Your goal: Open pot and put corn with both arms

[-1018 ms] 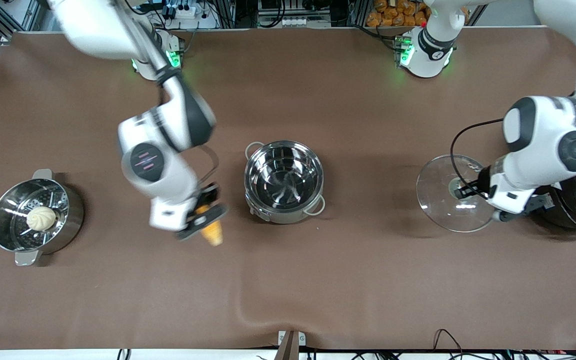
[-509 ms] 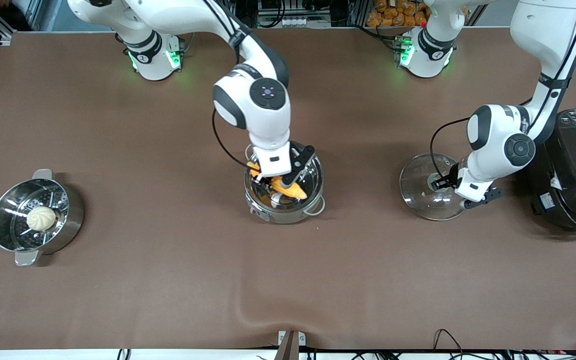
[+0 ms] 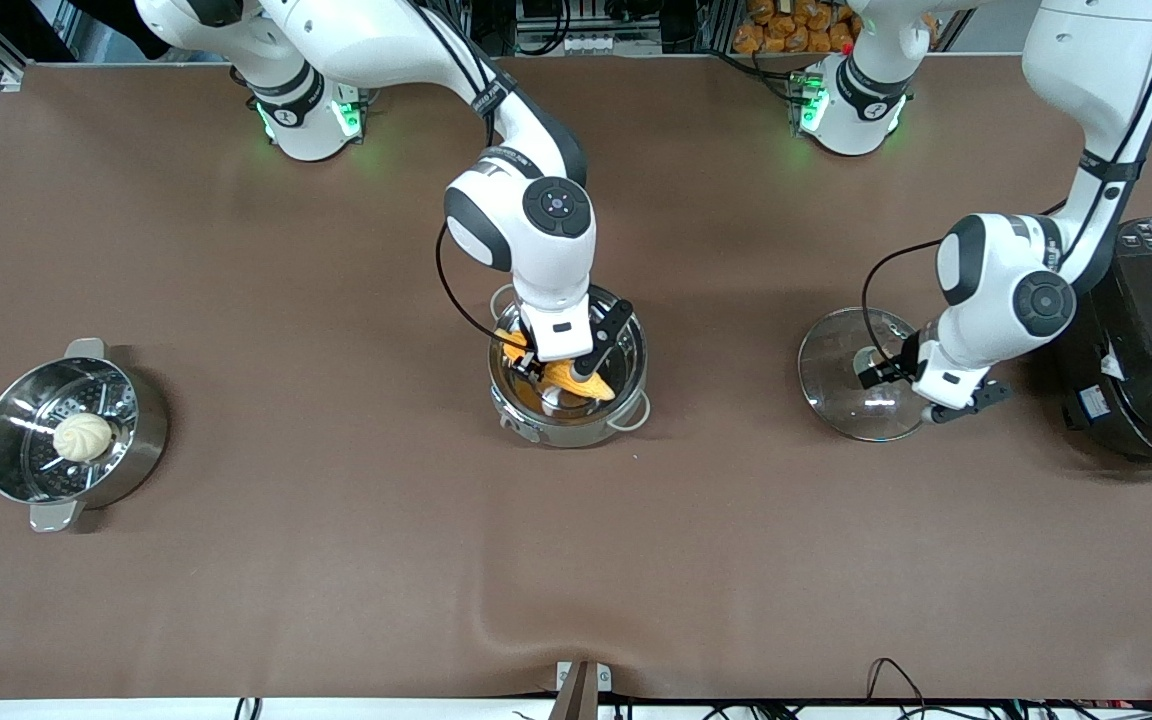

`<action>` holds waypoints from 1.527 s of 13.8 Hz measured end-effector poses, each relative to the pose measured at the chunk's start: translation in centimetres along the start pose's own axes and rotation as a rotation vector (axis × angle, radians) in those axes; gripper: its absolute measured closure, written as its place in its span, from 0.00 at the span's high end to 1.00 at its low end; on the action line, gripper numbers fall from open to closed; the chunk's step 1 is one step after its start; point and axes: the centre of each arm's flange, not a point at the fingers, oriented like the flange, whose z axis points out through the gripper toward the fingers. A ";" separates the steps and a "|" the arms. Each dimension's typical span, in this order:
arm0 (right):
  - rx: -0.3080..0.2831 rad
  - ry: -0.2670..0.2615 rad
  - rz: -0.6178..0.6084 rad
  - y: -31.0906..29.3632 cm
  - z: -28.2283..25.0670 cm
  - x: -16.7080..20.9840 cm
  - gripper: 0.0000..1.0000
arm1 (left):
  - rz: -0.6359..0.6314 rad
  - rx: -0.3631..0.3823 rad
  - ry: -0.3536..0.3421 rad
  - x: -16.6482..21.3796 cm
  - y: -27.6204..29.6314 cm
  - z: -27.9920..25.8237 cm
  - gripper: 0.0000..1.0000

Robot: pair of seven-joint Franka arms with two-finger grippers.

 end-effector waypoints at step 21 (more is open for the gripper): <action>0.149 -0.088 0.704 31.6 -14.3 -30.9 1.00 | 0.184 0.083 0.036 0.9 2.5 -34.1 1.00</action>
